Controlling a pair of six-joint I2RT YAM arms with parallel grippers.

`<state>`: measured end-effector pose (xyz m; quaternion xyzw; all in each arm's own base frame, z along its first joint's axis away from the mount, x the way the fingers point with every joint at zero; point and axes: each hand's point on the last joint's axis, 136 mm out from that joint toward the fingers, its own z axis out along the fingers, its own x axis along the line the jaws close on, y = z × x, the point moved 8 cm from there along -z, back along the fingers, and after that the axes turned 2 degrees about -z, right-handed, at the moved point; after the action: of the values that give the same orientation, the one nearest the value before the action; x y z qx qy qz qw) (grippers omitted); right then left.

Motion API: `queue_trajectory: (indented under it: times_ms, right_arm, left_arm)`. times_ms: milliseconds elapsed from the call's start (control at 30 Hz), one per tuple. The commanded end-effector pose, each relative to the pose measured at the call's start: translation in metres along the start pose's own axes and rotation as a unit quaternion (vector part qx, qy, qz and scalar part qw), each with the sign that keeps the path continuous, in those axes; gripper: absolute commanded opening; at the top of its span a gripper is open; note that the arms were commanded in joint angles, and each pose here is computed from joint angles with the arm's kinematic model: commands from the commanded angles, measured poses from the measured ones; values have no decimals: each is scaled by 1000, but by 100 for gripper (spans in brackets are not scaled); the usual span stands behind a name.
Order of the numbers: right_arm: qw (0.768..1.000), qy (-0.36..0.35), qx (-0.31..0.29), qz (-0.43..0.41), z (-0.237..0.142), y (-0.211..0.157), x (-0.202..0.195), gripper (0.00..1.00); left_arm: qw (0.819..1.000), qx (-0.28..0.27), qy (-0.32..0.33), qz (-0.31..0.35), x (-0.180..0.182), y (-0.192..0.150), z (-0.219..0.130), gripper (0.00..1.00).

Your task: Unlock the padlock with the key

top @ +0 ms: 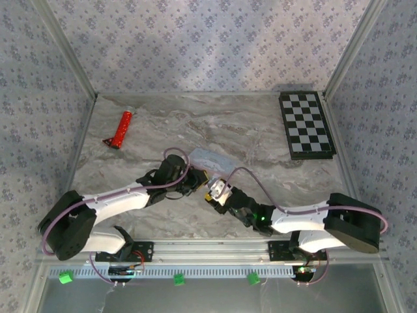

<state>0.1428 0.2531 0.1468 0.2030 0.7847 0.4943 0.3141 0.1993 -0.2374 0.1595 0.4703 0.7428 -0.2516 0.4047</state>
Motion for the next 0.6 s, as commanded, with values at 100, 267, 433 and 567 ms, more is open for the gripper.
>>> queue_trajectory:
  times_ms: [100,267,433,567]
  right_arm:
    - [999,-38,-20,7,11,11,-3,41]
    - [999,-42,-8,13,17,8,-1,33]
    - [999,-47,-2,25,21,6,0,27]
    - [997,-66,10,32,23,-1,-2,22]
  left_arm:
    - [999,2,-44,15,-19,-4,-10,0]
    - [999,5,-41,17,-18,-6,-9,0]
    - [999,6,-42,17,-18,-8,-8,0]
    - [999,6,-43,19,-19,-8,-8,0]
